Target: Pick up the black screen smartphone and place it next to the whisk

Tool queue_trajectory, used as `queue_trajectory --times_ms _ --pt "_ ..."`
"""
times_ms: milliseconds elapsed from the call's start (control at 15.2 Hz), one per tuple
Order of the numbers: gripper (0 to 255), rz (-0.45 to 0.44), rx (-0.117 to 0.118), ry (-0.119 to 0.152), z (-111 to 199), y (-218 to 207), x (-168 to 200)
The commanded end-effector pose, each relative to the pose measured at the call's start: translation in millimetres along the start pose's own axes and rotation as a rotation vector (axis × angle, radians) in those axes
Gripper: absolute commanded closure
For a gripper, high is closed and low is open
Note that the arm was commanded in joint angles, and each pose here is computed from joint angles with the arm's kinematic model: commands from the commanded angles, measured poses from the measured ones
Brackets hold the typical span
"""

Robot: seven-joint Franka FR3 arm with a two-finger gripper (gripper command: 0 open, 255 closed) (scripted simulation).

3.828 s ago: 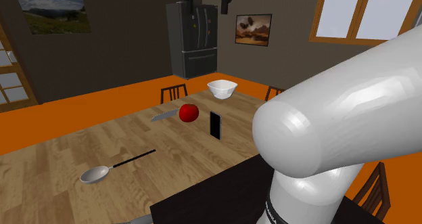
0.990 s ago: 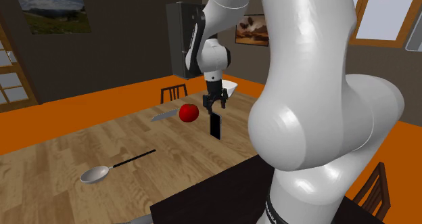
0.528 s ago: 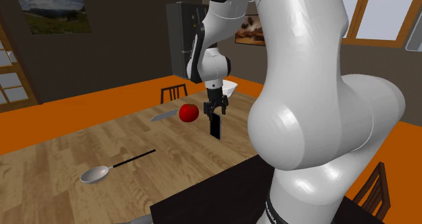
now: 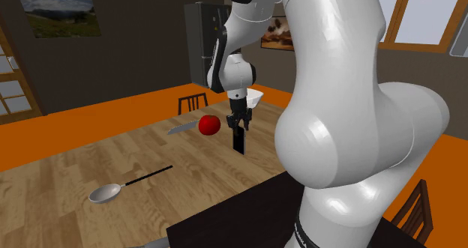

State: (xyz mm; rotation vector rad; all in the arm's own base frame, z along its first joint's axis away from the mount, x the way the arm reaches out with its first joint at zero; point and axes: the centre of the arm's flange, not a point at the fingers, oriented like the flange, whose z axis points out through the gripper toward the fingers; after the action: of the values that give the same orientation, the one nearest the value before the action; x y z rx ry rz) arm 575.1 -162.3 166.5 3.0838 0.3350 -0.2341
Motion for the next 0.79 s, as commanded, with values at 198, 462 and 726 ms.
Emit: queue_trajectory --times_ms 198,462,726 --pt "255 0.000 0.000 0.000 0.0 0.0 0.0" --pt "255 0.000 0.000 0.000 -0.1 -0.1 -0.1" --pt "255 0.000 0.000 0.000 -15.6 0.2 -2.4"
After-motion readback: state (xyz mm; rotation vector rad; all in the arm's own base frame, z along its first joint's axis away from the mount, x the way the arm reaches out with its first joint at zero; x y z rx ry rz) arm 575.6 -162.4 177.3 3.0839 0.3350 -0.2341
